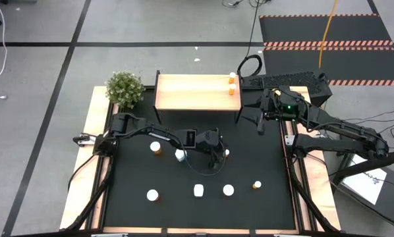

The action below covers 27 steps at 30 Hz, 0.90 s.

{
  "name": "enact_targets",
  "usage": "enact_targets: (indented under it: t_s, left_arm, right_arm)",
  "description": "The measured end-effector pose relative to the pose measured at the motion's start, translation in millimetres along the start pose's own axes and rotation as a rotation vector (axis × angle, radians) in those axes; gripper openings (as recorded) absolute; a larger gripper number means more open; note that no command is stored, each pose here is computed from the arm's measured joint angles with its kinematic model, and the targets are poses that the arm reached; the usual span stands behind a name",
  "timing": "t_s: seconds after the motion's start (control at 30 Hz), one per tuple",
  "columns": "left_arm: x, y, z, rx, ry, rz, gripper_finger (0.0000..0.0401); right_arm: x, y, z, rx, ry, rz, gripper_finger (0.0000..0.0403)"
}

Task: Pick and place medicine bottles onto shelf by color
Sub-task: Put the small orange pill bottle on the shelf

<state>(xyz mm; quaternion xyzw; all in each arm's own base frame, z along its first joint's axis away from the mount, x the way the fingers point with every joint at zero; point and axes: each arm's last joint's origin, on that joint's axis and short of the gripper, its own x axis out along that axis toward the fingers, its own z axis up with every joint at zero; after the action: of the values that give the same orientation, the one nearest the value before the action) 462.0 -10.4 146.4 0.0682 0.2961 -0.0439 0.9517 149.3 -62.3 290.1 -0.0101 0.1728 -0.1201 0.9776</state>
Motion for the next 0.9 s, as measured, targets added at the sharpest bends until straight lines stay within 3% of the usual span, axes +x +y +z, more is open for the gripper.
enact_targets:
  t_s: [0.9]
  left_arm:
    - [-0.4, -0.6, -0.5, 0.056, 0.003, -0.03, 0.0125]
  right_arm:
    - [0.0, 0.0, 0.1, -0.003, -0.001, -0.001, 0.0226]
